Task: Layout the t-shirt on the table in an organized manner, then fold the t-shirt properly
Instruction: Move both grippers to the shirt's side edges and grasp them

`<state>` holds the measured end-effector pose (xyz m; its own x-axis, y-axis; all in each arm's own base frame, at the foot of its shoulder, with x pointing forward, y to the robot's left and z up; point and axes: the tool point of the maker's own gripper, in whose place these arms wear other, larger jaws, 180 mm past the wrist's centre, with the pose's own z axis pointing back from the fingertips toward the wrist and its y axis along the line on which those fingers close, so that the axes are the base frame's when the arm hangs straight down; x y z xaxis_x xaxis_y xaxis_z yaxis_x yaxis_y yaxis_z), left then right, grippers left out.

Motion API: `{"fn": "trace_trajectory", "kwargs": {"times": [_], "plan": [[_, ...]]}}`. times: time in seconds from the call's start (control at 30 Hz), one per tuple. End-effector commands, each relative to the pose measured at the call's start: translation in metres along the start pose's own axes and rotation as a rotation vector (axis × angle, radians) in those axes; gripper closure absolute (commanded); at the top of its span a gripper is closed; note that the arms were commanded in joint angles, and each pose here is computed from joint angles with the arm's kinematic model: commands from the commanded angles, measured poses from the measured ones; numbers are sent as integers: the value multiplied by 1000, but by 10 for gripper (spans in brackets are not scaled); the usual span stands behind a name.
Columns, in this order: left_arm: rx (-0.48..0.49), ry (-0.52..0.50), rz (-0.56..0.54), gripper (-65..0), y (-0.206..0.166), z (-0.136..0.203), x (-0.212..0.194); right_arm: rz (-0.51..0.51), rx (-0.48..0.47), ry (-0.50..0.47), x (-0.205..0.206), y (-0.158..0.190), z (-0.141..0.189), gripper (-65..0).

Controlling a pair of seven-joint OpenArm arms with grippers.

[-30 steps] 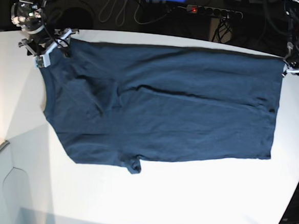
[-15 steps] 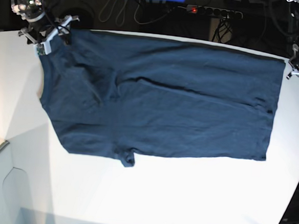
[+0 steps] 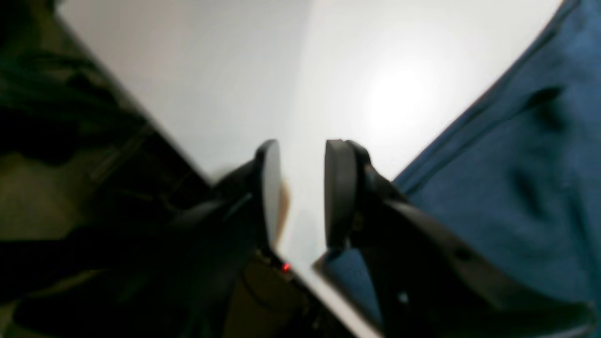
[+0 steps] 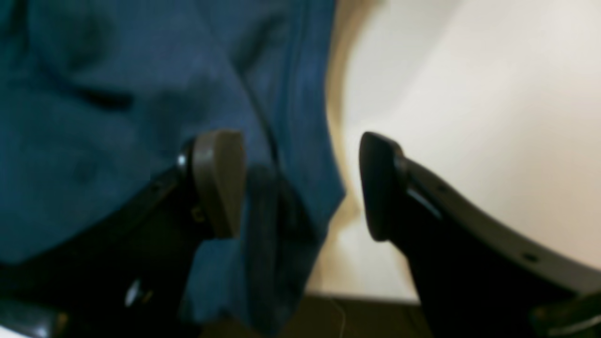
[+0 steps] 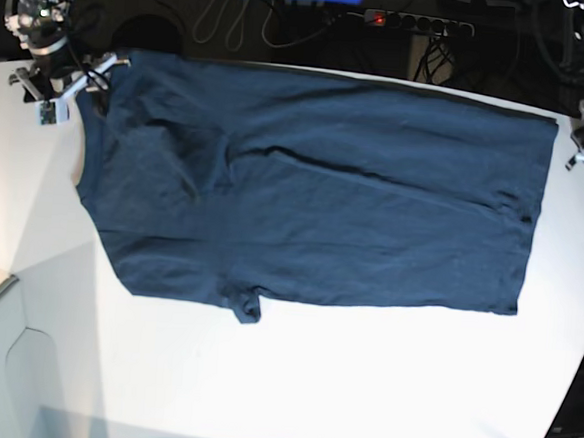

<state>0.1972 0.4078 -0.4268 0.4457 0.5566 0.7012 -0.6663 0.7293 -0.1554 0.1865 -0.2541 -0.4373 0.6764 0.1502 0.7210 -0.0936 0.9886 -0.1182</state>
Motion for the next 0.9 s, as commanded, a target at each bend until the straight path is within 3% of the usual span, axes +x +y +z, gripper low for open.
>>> {"fn": "trace_trajectory", "kwargs": {"times": [0.0, 0.23, 0.5, 0.67, 0.87], "plan": [[-8, -62, -25, -158, -2, 5, 23, 7, 4, -46, 12, -2, 2, -391], [-67, -168, -53, -166, -28, 20, 59, 36, 24, -164, 68, 4, -17, -393], [-177, -323, 15, -319, -89, 18, 128, 38, 56, -337, 164, 7, -58, -393], [-263, -322, 31, -325, -138, 2, 147, -28, 81, -322, 187, -5, -99, -393], [-281, -228, 59, -325, -167, -37, 144, -70, 110, -180, 173, -16, -149, -394]]}}
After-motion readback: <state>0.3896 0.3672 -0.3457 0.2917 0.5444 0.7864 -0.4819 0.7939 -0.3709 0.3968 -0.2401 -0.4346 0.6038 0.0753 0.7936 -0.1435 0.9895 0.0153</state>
